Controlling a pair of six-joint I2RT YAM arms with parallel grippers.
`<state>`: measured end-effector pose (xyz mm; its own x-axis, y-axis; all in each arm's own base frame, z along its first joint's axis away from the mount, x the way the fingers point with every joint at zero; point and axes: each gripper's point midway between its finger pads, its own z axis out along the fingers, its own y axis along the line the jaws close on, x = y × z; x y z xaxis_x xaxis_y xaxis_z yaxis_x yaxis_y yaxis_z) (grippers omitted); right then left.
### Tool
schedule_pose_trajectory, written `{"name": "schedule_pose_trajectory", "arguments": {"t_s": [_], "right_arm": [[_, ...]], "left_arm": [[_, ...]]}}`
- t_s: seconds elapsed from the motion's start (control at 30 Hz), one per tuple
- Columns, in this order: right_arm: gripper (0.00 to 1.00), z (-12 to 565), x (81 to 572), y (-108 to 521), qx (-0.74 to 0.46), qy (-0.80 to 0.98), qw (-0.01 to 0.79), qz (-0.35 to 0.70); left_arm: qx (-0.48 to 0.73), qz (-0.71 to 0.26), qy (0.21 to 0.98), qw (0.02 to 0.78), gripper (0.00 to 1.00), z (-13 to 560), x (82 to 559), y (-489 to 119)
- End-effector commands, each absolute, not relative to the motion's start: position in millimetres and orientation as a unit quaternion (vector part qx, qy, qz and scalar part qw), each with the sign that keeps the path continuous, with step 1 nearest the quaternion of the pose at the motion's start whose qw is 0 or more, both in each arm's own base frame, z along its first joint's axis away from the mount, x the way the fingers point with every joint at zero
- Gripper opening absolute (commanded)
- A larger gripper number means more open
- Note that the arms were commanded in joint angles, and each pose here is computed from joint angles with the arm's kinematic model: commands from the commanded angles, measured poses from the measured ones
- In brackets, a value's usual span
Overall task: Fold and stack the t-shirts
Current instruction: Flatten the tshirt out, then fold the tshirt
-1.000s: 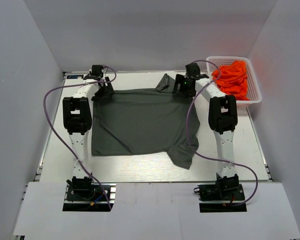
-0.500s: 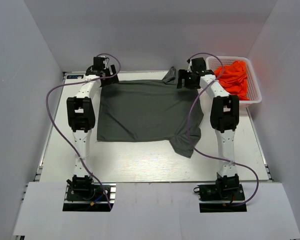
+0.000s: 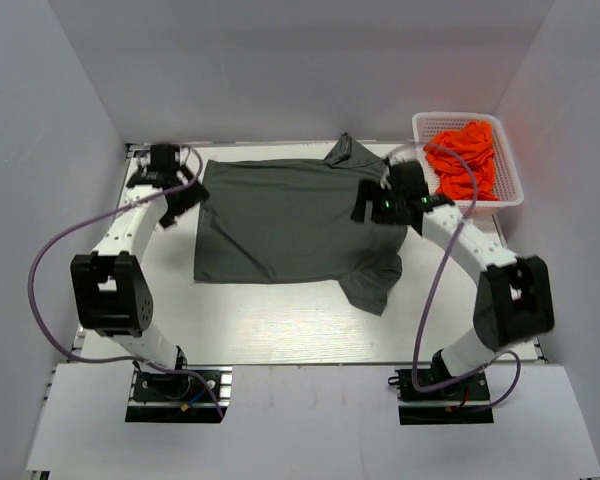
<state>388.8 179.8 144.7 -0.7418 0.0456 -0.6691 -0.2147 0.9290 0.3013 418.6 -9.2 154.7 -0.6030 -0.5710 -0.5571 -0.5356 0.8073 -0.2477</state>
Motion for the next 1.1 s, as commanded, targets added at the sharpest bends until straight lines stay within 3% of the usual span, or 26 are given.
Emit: {"name": "schedule_pose_trajectory", "arguments": {"t_s": [0.0,0.13,0.23,0.4,0.6,0.7,0.73,0.83,1.03,1.07], "right_arm": [[0.90,117,346,159,0.036,0.929,0.321,0.181],[0.90,107,295,142,0.058,0.938,0.296,0.170],[0.90,69,257,123,0.083,0.955,0.250,0.139],[0.90,50,225,128,0.110,0.958,0.203,0.169],[0.90,45,215,131,0.115,0.957,0.195,0.181],[0.90,41,210,130,0.117,0.958,0.188,0.181],[0.90,41,209,131,0.119,0.957,0.188,0.183],[0.89,37,204,133,0.126,0.958,0.178,0.186],[0.70,22,190,150,0.133,0.958,0.138,0.216],[0.63,21,189,151,0.133,0.957,0.134,0.220]], "left_arm": [[-0.376,0.001,0.905,0.199,0.99,93,341,-13],[-0.390,-0.005,0.900,0.192,0.99,71,308,-14],[-0.402,0.012,0.900,0.169,0.97,52,290,-12],[-0.421,0.031,0.894,0.153,0.69,36,274,-5],[-0.428,0.017,0.890,0.155,0.61,19,278,-7],[-0.422,0.000,0.894,0.152,0.48,12,282,-13],[-0.421,-0.005,0.895,0.148,0.32,8,280,-16],[-0.421,-0.010,0.896,0.144,0.00,5,277,-18],[-0.420,-0.021,0.894,0.155,0.00,15,274,-19],[-0.420,-0.025,0.892,0.164,0.00,20,279,-19]]}}
